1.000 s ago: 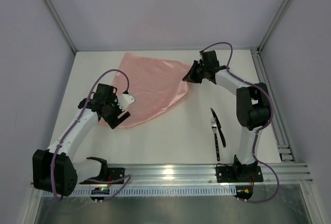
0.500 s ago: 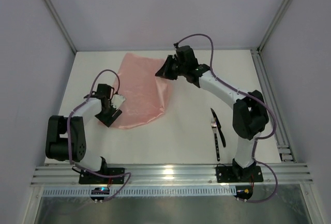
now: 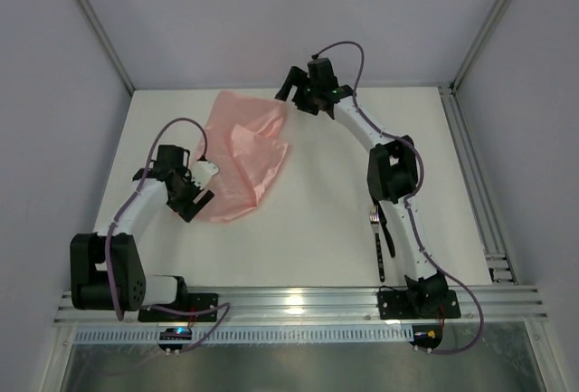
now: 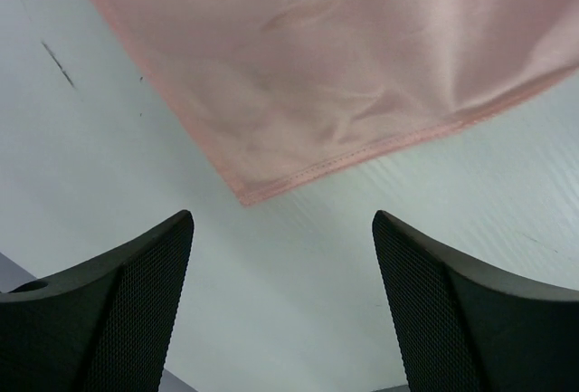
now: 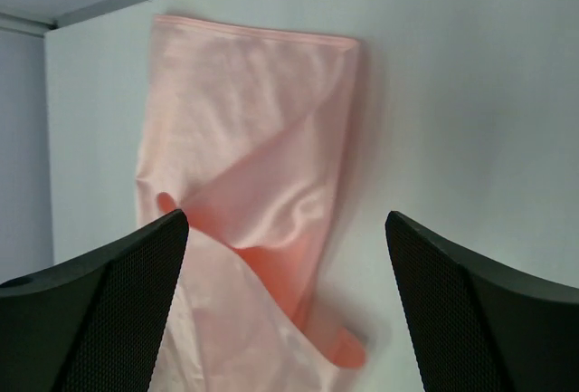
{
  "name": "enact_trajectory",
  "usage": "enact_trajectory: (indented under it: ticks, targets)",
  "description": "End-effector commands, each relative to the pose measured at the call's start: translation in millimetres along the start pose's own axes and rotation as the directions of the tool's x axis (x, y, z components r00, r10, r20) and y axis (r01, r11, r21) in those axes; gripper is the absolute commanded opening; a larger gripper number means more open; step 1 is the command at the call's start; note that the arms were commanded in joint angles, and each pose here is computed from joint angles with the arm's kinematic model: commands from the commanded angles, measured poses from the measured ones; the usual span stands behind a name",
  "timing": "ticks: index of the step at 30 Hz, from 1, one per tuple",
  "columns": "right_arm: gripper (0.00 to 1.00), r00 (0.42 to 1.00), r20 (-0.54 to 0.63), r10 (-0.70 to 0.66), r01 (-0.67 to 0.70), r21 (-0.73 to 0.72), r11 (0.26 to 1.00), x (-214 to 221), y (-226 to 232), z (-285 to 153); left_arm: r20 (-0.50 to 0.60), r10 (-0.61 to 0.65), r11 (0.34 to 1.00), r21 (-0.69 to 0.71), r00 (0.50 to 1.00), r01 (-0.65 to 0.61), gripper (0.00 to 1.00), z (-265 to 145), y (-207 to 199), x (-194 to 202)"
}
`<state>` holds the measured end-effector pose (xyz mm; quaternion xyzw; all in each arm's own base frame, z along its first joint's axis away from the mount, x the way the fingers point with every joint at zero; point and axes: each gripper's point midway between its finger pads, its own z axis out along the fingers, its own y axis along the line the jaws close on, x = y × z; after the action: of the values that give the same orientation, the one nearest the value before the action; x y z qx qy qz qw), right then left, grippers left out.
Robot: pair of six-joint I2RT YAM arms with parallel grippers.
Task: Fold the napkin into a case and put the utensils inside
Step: Flatten out the crumpled napkin at the center of the board.
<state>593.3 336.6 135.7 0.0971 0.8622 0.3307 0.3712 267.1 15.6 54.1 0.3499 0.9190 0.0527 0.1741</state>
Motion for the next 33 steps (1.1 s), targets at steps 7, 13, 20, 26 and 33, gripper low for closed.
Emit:
enact_trajectory:
  ticks: [7, 13, 20, 26, 33]
  targets:
    - [0.79, 0.868, -0.052, -0.493, 0.487, -0.101, 0.868, -23, -4, -116, 0.037, 0.306, 0.951, 0.043, 0.951, -0.307, 0.85, 6, -21, 18]
    - [0.67, 0.850, -0.242, -0.468, 0.420, -0.225, 0.879, 45, -21, -77, -0.029, 0.307, 0.950, 0.068, 0.951, -0.305, 0.85, 24, -20, 28]
    - [0.73, 0.821, -0.329, -0.466, 0.384, -0.284, 0.878, 94, -28, -43, -0.005, 0.286, 0.958, 0.014, 0.958, -0.285, 0.61, 41, -12, 20]
    - [0.73, 0.802, -0.394, -0.449, 0.335, -0.325, 0.884, 131, -36, -37, 0.013, 0.284, 0.958, 0.032, 0.959, -0.284, 0.32, 46, -14, 17]
    - [0.17, 0.798, -0.415, -0.437, 0.315, -0.330, 0.890, 137, -28, -46, 0.012, 0.255, 0.965, 0.065, 0.967, -0.255, 0.00, 52, -21, 18]
